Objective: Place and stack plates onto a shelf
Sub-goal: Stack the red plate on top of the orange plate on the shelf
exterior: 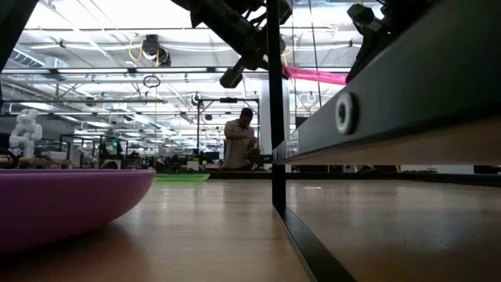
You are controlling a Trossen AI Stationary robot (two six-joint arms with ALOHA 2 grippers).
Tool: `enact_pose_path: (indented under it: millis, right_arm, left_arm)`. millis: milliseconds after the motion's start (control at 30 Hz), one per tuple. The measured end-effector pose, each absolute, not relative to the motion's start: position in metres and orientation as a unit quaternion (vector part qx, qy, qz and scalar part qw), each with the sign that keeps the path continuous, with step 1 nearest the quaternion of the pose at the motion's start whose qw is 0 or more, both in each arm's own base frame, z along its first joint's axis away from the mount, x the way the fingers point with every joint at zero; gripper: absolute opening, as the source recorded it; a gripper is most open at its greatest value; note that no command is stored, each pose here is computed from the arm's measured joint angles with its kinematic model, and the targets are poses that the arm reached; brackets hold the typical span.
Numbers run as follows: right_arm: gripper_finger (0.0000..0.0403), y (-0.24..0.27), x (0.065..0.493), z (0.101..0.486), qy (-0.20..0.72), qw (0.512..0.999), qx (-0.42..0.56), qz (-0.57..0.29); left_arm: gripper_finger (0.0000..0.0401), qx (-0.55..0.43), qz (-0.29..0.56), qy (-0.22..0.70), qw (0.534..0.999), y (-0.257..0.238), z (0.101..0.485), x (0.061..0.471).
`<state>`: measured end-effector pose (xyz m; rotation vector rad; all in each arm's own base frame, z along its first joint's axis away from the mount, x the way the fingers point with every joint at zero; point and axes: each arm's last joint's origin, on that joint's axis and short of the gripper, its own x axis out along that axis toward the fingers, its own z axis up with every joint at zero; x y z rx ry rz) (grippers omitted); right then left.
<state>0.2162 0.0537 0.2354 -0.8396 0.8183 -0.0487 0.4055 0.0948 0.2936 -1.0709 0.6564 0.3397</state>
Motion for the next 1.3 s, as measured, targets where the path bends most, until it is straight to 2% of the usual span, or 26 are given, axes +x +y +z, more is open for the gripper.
enact_pose_path:
  millis: [133,400,600,833,1133,1300]
  right_arm:
    - [0.0035,0.056,0.218,0.236,0.373,0.856,-0.359,-0.010]
    - [0.0132,0.057,0.218,0.239,0.360,0.886,-0.291,-0.023]
    - [0.0169,0.061,0.215,0.241,0.357,0.917,-0.177,0.001]
    - [0.0173,0.065,0.211,0.259,0.291,0.953,-0.082,-0.016]
    - [0.0146,0.056,0.182,0.308,0.178,0.967,0.176,-0.051]
    - [0.0125,0.048,0.162,0.328,0.107,0.968,0.220,-0.051]
  left_arm:
    - [0.0006,-0.497,0.156,0.306,0.797,0.095,0.294,0.406]
    - [0.0005,-0.478,0.164,0.317,0.802,0.095,0.292,0.404]
    - [0.0004,-0.476,0.164,0.325,0.801,0.101,0.290,0.401]
    - [0.0004,-0.471,0.144,0.332,0.805,0.093,0.291,0.403]
    - [0.0003,-0.438,0.092,0.355,0.821,0.060,0.291,0.409]
    - [0.0003,-0.390,0.050,0.361,0.845,0.042,0.292,0.413]
